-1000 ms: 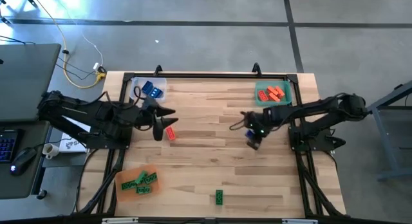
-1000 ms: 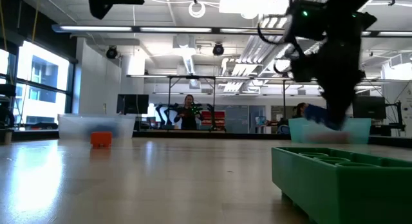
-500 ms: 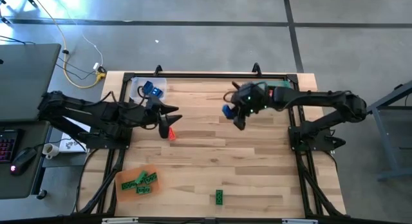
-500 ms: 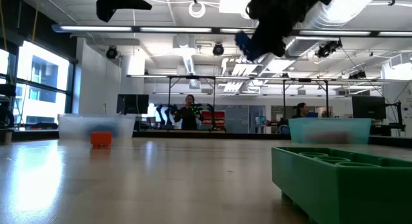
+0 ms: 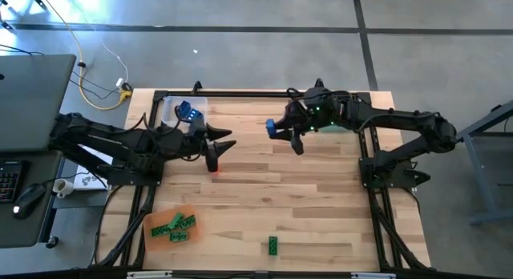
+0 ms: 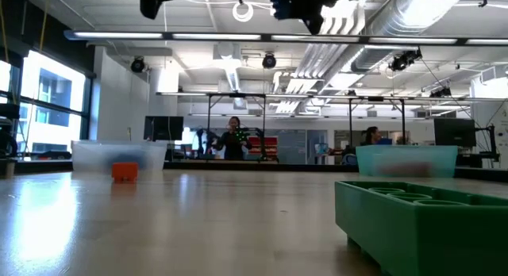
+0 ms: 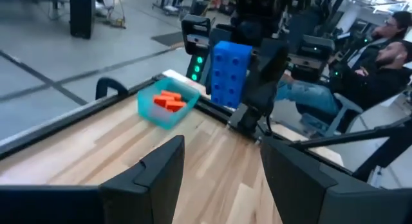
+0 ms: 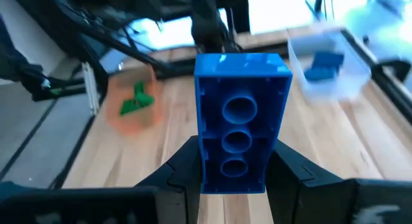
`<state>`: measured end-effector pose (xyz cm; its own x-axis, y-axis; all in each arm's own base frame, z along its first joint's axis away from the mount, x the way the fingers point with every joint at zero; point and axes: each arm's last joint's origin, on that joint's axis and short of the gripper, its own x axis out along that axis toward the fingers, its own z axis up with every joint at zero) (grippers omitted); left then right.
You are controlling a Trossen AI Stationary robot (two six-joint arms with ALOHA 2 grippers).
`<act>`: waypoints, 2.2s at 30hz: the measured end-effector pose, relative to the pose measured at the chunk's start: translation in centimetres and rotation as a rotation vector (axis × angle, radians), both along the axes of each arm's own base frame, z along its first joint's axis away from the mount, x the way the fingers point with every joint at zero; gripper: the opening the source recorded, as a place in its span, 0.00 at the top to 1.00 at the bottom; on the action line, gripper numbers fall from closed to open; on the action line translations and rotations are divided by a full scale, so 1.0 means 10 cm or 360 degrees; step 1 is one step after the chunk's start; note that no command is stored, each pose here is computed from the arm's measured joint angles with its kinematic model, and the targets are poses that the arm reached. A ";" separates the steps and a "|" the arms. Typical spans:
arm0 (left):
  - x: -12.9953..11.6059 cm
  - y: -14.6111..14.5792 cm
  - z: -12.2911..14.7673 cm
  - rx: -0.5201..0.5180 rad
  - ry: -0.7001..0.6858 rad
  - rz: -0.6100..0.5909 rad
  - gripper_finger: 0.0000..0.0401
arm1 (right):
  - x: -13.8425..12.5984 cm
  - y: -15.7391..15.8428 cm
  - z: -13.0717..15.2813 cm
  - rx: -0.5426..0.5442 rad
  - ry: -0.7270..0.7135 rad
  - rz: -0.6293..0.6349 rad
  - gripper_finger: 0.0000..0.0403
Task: Sort & place blocks by color
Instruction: Put the blue game piece into the transparent bin
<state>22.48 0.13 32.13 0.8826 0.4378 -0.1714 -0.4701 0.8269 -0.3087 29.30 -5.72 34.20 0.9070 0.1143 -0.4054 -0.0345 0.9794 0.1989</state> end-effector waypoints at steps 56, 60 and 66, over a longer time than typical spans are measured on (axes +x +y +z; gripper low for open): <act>0.32 0.44 -0.02 0.0153 -0.0192 -0.0265 0.36 | 0.59 -0.15 -0.21 0.0053 -0.0468 0.0329 0.75; 0.41 0.46 -0.07 0.0158 -0.0210 -0.0260 0.35 | 0.59 -0.15 -0.21 0.0076 -0.0460 0.0321 0.75; 0.51 0.53 -0.13 0.0195 -0.0248 -0.0220 0.35 | 0.60 -0.15 -0.22 0.0092 -0.0452 0.0313 0.75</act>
<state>27.62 5.43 30.84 0.9473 0.3199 0.0188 -0.3041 0.9159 -0.2619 35.29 -7.26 31.99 0.9410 0.3134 -0.1279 -0.2833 0.9360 0.2090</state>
